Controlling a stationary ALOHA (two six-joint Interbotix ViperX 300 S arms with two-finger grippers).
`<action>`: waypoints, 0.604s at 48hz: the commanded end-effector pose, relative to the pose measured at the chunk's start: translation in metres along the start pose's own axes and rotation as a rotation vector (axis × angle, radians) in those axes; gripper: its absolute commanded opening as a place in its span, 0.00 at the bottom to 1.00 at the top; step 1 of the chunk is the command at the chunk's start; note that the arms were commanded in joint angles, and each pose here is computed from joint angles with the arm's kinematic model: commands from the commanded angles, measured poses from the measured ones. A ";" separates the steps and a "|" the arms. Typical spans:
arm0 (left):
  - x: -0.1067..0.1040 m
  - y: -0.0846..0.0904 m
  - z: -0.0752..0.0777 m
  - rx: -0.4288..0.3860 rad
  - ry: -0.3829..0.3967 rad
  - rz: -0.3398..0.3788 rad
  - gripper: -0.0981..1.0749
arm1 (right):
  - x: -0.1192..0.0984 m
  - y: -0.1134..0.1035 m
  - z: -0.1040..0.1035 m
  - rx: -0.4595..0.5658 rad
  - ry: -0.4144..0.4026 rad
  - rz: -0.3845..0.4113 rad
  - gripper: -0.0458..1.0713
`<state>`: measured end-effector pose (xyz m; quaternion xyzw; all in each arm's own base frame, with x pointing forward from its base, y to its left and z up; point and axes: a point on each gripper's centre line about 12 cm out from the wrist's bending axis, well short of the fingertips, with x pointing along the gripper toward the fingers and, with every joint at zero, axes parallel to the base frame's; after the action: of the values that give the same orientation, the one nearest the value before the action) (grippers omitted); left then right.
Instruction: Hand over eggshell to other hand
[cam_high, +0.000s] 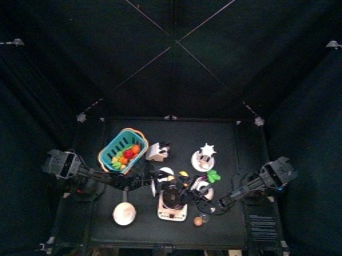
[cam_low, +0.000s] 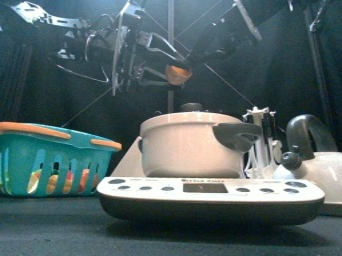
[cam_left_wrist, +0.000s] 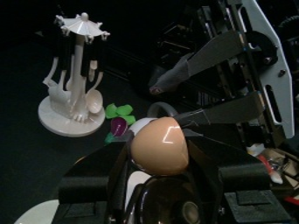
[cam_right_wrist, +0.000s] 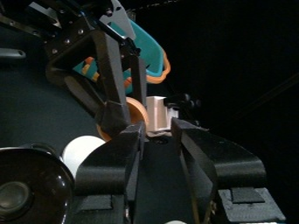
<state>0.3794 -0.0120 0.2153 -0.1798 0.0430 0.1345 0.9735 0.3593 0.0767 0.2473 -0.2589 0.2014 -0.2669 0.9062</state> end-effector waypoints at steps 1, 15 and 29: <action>-0.001 0.000 0.011 -0.008 -0.030 0.000 0.70 | -0.010 -0.010 0.011 0.037 -0.032 -0.001 0.68; -0.002 0.002 0.011 -0.008 -0.029 0.002 0.70 | -0.014 -0.012 0.009 0.034 -0.034 -0.020 0.68; -0.004 0.004 0.007 -0.004 -0.018 0.007 0.70 | -0.017 -0.018 0.006 0.032 -0.020 -0.075 0.68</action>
<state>0.3750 -0.0076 0.2114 -0.1794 0.0481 0.1410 0.9724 0.3469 0.0780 0.2495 -0.2692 0.1960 -0.2873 0.8981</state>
